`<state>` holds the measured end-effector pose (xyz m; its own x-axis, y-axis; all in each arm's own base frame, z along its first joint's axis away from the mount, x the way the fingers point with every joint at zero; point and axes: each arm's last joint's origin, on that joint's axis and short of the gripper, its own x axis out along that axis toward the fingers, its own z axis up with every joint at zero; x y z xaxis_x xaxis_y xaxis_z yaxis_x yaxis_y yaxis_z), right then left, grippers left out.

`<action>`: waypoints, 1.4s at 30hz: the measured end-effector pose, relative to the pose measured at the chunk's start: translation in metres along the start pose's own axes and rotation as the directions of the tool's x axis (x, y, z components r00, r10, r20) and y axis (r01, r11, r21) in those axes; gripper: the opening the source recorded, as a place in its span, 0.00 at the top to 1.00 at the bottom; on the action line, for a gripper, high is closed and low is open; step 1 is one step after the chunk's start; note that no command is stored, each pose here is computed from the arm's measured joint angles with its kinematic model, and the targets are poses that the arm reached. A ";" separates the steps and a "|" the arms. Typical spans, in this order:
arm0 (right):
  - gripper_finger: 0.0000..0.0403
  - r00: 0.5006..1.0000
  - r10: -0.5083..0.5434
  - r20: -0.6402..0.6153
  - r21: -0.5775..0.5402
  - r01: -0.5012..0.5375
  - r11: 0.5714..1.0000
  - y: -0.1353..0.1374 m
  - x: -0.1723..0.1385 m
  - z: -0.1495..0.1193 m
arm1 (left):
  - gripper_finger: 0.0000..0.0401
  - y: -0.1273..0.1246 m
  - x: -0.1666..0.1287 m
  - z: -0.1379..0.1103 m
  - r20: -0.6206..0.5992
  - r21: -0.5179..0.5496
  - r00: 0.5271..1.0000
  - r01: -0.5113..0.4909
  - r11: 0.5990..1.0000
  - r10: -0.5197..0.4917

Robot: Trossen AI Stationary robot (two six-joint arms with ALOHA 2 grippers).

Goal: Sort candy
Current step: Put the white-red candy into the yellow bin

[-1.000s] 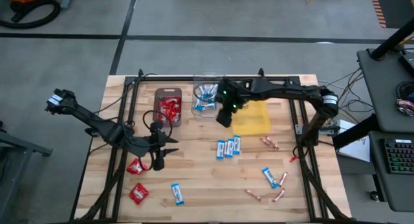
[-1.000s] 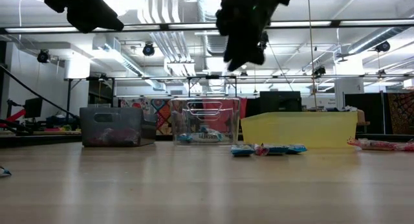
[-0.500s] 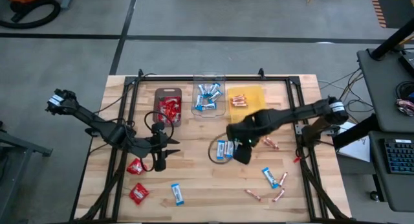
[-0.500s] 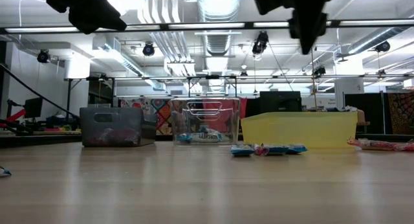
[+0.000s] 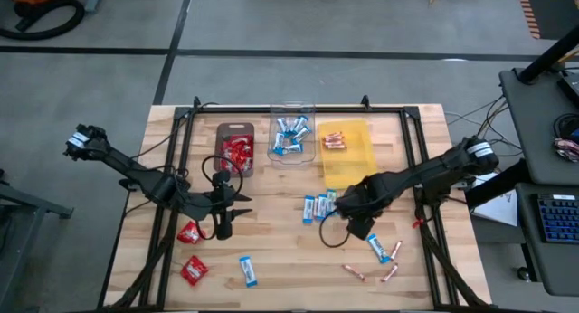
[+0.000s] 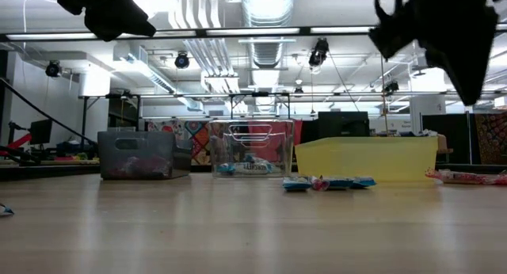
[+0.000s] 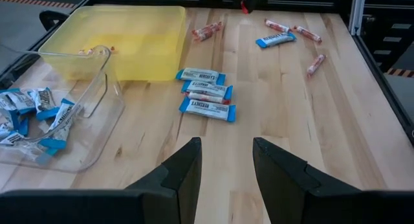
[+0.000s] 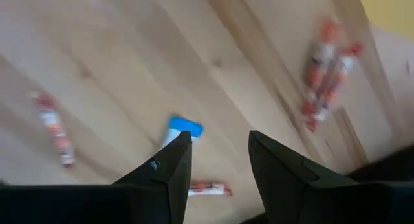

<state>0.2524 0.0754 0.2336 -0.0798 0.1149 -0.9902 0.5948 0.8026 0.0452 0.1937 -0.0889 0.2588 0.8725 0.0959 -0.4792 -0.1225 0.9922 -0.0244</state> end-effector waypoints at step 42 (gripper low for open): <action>0.66 0.965 -0.191 0.182 0.230 0.147 0.962 -0.047 0.100 -0.010 | 0.69 0.000 0.000 0.002 0.026 0.010 1.000 -0.013 1.000 0.013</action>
<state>0.2087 0.0549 0.1337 -0.0450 -0.1490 -0.9878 0.7445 0.6543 -0.1326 0.1950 -0.0888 0.2609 0.8831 0.1105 -0.4560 -0.1290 0.9916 -0.0097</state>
